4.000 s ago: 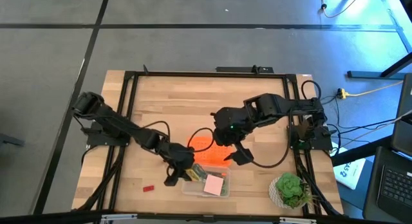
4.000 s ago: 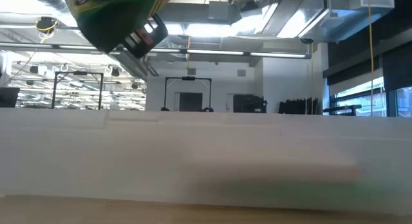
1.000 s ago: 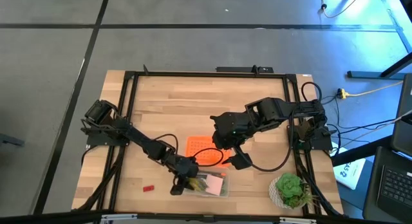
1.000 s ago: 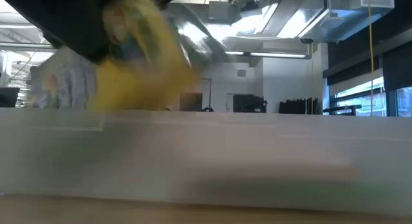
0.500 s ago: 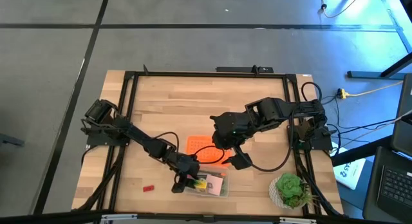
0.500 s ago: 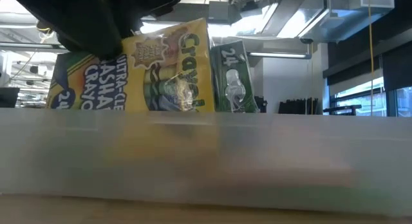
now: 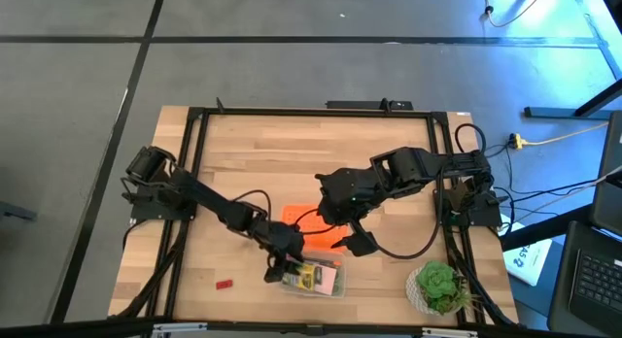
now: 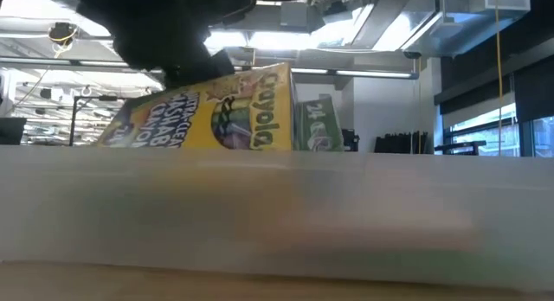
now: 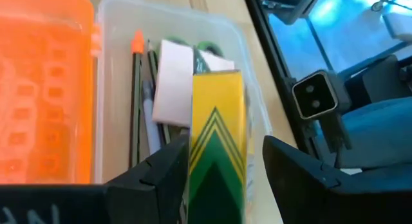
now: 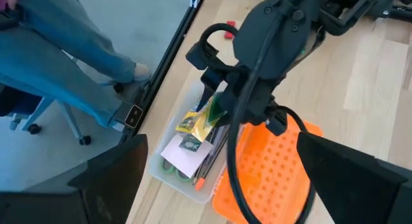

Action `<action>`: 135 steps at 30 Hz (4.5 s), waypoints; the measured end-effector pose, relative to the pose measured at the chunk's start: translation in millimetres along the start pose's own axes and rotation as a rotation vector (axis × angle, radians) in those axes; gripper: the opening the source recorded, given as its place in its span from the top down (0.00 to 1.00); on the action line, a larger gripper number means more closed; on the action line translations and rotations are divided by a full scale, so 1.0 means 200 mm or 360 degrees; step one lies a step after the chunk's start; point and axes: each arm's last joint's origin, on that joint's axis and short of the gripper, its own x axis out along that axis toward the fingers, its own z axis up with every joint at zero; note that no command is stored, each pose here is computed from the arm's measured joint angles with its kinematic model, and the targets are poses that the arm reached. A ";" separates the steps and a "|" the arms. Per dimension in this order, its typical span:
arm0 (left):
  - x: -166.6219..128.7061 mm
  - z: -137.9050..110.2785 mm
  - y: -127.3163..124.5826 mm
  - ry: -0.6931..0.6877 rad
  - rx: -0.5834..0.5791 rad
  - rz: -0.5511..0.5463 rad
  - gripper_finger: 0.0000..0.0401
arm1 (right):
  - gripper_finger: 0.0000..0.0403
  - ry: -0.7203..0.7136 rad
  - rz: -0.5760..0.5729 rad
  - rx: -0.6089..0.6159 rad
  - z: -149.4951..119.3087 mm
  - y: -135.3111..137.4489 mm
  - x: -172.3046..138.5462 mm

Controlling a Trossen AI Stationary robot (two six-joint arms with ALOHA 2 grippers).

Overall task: Pack school essentials
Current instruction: Put the red eraser into the orange supply box

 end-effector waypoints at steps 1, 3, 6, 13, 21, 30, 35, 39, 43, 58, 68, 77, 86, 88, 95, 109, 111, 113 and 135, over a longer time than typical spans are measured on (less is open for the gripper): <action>-0.01 0.01 0.00 -0.0009 0.0000 -0.0001 0.52 | 0.01 -0.0002 0.0000 0.0000 0.00 0.00 0.00; -0.03 0.02 0.00 -0.0007 -0.0003 0.0014 0.52 | 0.01 -0.0002 0.0000 -0.0001 0.00 0.00 0.00; -0.07 0.03 0.01 0.0005 0.0016 0.0041 0.52 | 0.01 -0.0003 -0.0001 0.0000 0.00 0.00 0.00; -0.17 0.04 -0.03 0.0038 0.0022 0.0063 0.52 | 0.01 -0.0011 0.0000 -0.0002 0.00 0.00 0.00; -0.38 -0.04 -0.12 0.0291 -0.0098 0.0223 0.52 | 0.01 -0.0043 -0.0001 -0.0008 0.01 0.00 0.00; -0.55 -0.22 -0.21 0.0616 -0.0340 0.0555 0.52 | 0.01 -0.0060 -0.0002 -0.0011 0.02 0.00 0.00; -0.56 -0.28 -0.28 0.0680 -0.0383 0.0583 0.52 | 0.01 -0.0059 -0.0002 -0.0011 0.02 0.00 0.00; -0.56 -0.32 -0.34 0.0675 -0.0430 0.0593 0.52 | 0.01 -0.0059 -0.0002 -0.0011 0.02 0.00 0.00; -0.56 -0.37 -0.41 0.0680 -0.0449 0.0590 0.52 | 0.01 -0.0059 -0.0002 -0.0011 0.02 0.00 0.00; -0.43 -0.61 -0.64 0.0596 -0.0146 0.0595 0.52 | 0.01 -0.0091 -0.0003 -0.0016 0.03 0.00 0.00; -0.27 -0.74 -0.67 0.0592 -0.0154 0.0662 0.52 | 0.01 -0.0159 -0.0005 -0.0029 0.05 0.00 0.00; -0.20 -0.80 -0.64 0.0624 -0.0217 0.0770 0.52 | 0.01 -0.0165 -0.0006 -0.0029 0.05 0.00 0.00; -0.18 -0.83 -0.62 0.0640 -0.0200 0.0783 0.52 | 0.01 -0.0164 -0.0005 -0.0029 0.05 0.00 0.00; -0.18 -0.83 -0.62 0.0643 -0.0207 0.0781 0.52 | 0.01 -0.0164 -0.0005 -0.0028 0.05 0.00 0.00; -0.18 -0.84 -0.61 0.0670 -0.0181 0.0761 0.58 | 0.01 -0.0164 -0.0005 -0.0026 0.05 0.00 0.00; -0.18 -0.84 -0.61 0.0621 -0.0213 0.0776 0.82 | 0.01 -0.0162 -0.0005 -0.0023 0.05 0.00 0.00; -0.19 -0.82 -0.62 0.0612 -0.0221 0.0761 0.83 | 0.01 -0.0162 -0.0005 -0.0019 0.05 0.00 0.00; -0.21 -0.81 -0.62 0.0613 -0.0237 0.0742 0.84 | 0.01 -0.0161 -0.0003 0.0013 0.05 0.00 0.00; -0.46 -0.29 -0.43 0.0183 -0.0171 0.0529 0.84 | 0.01 -0.0135 -0.0001 0.0020 0.04 0.00 0.00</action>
